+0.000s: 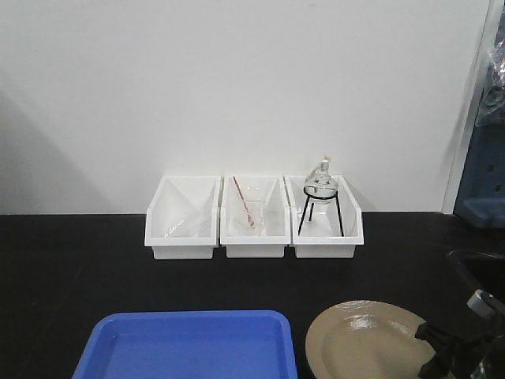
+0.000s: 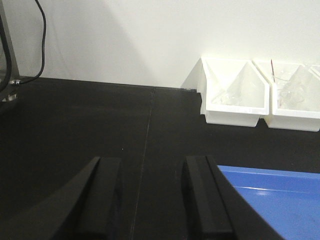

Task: Place disk in tray to left cabinet
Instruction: 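Grasp the rim of the beige plate with the right gripper, then lift the beige plate and lower it into the blue tray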

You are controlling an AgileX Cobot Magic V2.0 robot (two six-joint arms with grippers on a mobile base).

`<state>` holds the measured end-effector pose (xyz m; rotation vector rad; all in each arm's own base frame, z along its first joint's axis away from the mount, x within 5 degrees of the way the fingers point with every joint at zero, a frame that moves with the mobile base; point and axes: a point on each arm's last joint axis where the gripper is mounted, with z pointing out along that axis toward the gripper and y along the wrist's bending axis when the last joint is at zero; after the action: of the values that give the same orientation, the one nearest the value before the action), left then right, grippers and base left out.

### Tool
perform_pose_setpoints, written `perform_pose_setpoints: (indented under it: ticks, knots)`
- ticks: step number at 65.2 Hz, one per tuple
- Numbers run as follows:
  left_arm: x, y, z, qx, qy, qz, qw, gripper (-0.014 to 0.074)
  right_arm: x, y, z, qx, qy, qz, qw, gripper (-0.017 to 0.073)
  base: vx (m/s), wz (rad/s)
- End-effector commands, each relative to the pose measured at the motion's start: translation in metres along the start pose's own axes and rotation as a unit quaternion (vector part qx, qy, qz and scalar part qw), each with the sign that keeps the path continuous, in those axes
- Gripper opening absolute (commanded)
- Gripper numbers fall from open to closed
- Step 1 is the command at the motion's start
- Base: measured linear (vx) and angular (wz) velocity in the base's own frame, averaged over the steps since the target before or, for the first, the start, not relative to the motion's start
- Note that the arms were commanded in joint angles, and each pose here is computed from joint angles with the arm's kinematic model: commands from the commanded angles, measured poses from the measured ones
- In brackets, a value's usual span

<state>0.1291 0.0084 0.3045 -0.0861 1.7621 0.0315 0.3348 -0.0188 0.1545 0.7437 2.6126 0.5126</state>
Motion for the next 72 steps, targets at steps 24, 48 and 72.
perform_pose_setpoints:
  ticks: [24, 48, 72]
  knots:
    - [-0.019, -0.002, -0.002, 0.008, -0.06, -0.006, 0.998, 0.0422, -0.014, 0.03, -0.072, -0.057, -0.121, -0.027, 0.991, -0.0005, 0.0, 0.0]
    - [-0.019, -0.002, -0.002, 0.008, -0.06, -0.006, 0.998, 0.0422, -0.018, 0.052, -0.111, -0.144, -0.189, 0.033, 0.971, -0.0005, 0.0, 0.0]
    - [-0.019, -0.002, -0.002, 0.008, -0.06, -0.006, 0.998, 0.0422, 0.01, 0.159, -0.108, -0.318, -0.146, -0.017, 0.936, -0.0004, 0.0, 0.0]
